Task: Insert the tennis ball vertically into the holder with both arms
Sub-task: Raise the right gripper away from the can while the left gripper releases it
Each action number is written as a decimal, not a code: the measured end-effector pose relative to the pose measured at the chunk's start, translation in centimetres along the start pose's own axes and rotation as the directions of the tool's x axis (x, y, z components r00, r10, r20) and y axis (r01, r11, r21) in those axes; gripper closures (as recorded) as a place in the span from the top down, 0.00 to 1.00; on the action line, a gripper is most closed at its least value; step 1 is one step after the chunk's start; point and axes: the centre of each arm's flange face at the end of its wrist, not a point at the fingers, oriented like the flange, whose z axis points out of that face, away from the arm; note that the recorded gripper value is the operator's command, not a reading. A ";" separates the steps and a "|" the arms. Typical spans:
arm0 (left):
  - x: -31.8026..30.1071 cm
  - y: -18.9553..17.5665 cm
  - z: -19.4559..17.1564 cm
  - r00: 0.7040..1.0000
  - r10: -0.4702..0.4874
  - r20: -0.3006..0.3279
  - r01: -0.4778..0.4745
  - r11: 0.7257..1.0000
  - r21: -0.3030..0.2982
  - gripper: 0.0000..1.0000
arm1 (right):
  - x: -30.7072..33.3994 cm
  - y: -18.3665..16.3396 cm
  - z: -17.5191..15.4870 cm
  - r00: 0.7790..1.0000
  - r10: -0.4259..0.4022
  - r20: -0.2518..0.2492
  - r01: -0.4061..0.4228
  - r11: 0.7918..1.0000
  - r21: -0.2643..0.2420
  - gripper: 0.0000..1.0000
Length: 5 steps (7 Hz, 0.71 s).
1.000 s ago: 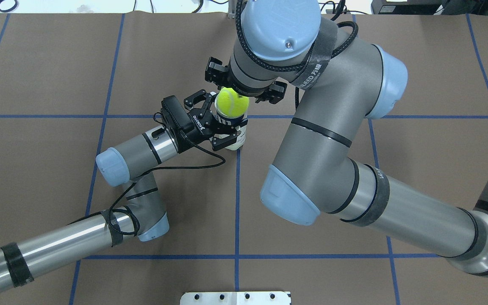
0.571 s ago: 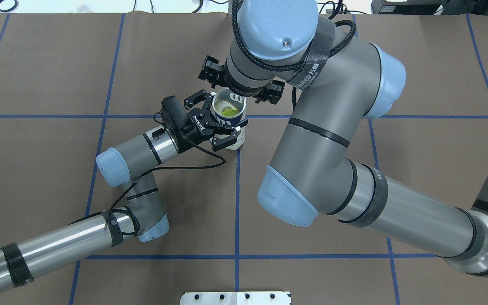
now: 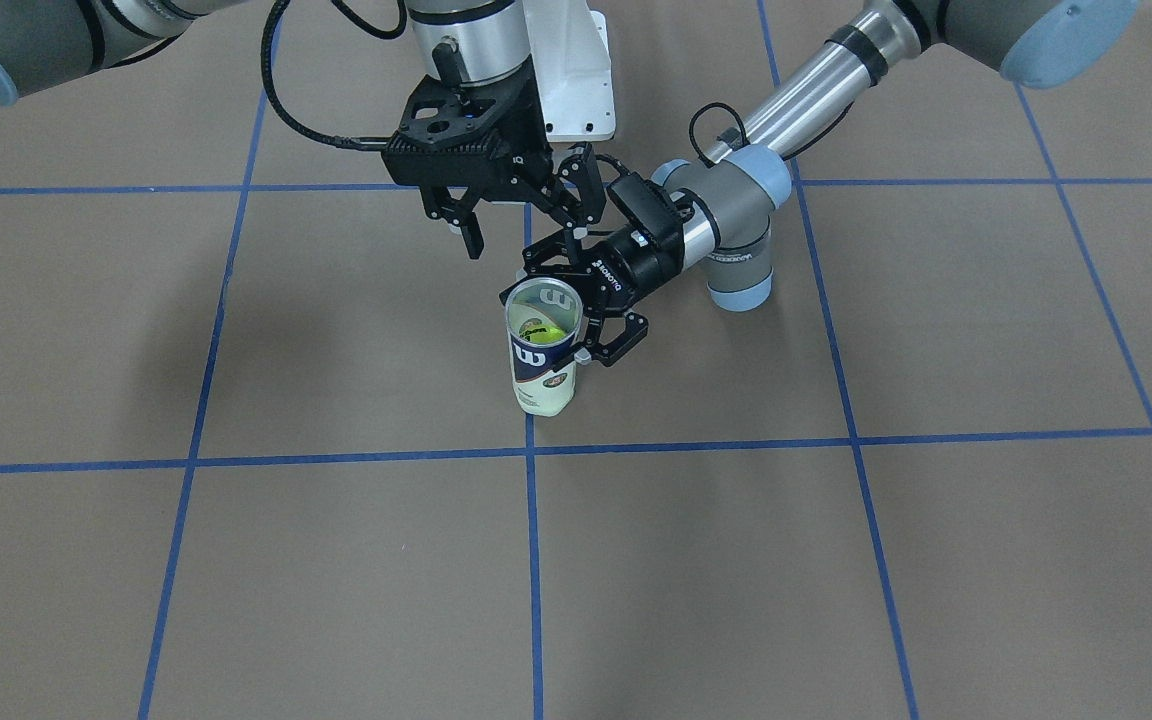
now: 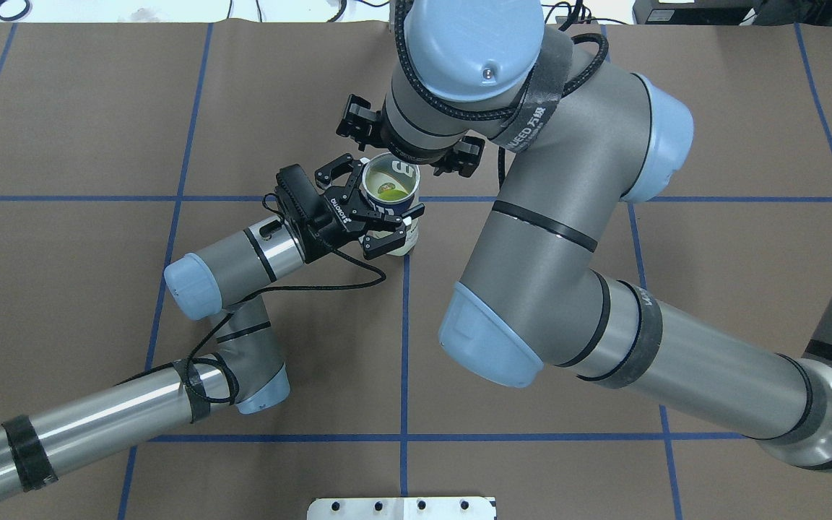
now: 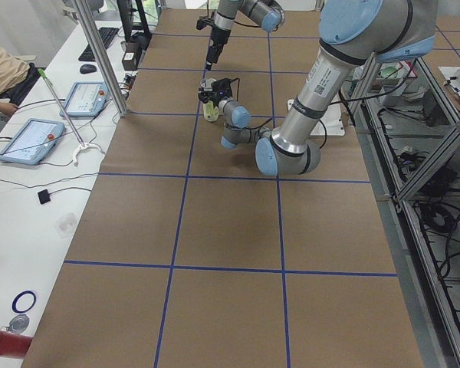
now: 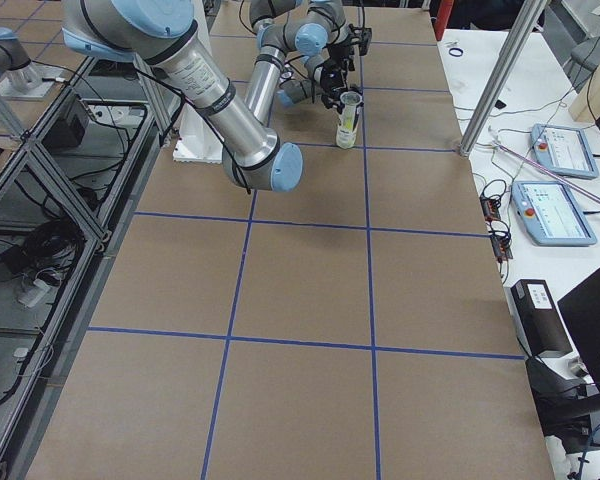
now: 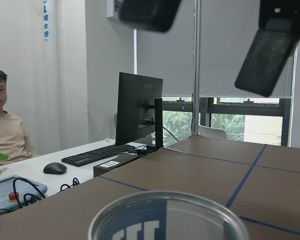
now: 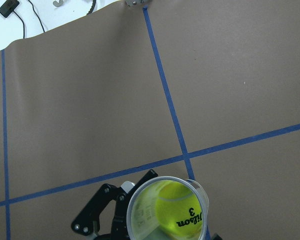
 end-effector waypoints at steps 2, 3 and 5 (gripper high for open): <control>0.2 -0.9 0.0 1.000 -0.003 -0.006 0.003 1.000 0.020 0.99 | 0.4 -0.7 -0.2 0.998 -0.063 0.000 0.063 0.998 0.001 0.99; 0.2 -1.4 0.0 1.000 -0.003 -0.007 0.003 1.000 0.030 0.99 | 0.9 -2.0 -0.7 0.996 -0.085 0.002 0.085 0.996 -0.005 0.99; 0.3 -2.8 0.1 1.000 -0.005 -0.014 0.006 0.998 0.057 0.99 | 2.8 -6.2 -2.4 0.993 -0.116 0.013 0.116 0.993 -0.033 0.99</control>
